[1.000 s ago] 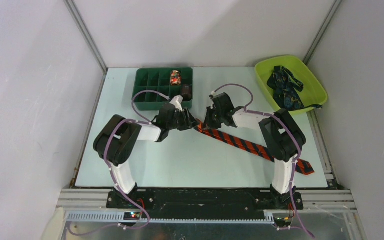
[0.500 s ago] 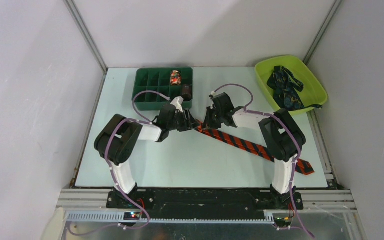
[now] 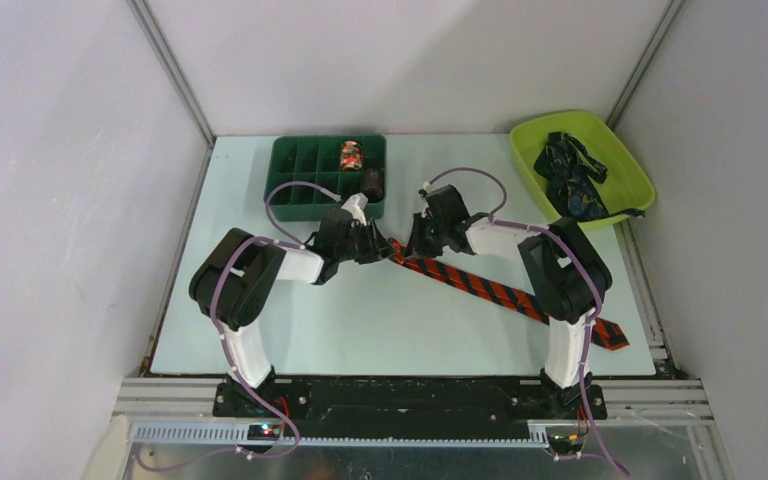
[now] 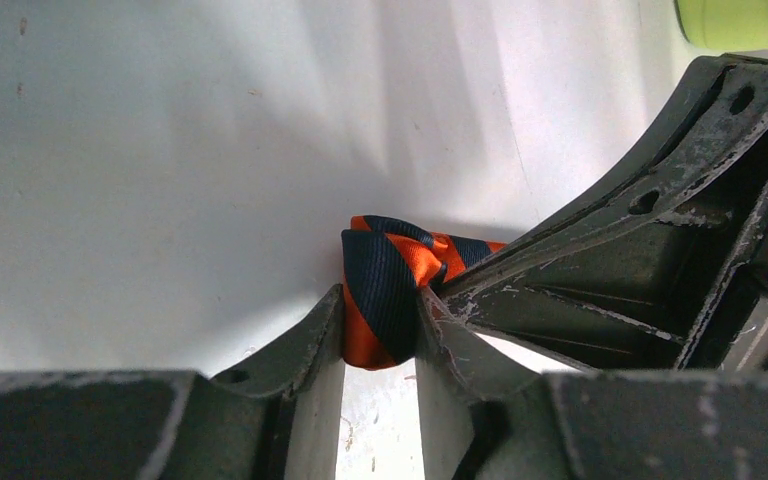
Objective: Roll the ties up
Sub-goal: Roll the tie at the center of the board.
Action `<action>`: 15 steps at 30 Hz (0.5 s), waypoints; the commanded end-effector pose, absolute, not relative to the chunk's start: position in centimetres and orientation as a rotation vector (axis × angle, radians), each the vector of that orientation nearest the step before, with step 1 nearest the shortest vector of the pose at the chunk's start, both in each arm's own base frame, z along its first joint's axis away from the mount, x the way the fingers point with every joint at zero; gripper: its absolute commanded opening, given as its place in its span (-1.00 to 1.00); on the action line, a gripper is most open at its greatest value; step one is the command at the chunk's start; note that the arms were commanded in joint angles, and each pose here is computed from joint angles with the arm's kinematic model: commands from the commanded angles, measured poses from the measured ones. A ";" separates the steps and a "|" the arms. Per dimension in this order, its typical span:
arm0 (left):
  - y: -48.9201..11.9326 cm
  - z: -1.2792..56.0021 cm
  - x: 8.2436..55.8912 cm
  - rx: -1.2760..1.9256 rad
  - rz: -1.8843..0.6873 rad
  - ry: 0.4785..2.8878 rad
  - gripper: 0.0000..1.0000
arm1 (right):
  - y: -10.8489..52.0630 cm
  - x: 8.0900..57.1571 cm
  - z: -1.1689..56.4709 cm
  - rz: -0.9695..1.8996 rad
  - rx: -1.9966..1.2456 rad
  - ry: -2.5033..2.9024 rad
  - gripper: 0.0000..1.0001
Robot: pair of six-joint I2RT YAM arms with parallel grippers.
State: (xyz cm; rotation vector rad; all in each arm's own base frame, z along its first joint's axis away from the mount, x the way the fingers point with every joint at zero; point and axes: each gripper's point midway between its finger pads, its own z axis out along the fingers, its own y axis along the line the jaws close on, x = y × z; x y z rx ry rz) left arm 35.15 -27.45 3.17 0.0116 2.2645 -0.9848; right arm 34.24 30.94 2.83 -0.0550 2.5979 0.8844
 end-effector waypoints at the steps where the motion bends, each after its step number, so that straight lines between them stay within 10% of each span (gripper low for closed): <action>1: -27.9 5.2 35.9 0.056 -0.975 2.204 -0.36 | 31.7 35.1 6.9 0.968 -0.101 2.477 -1.00; 15: -24.3 6.7 37.5 0.025 -0.609 2.238 -0.52 | 27.9 35.4 11.1 0.939 -0.039 2.379 -0.91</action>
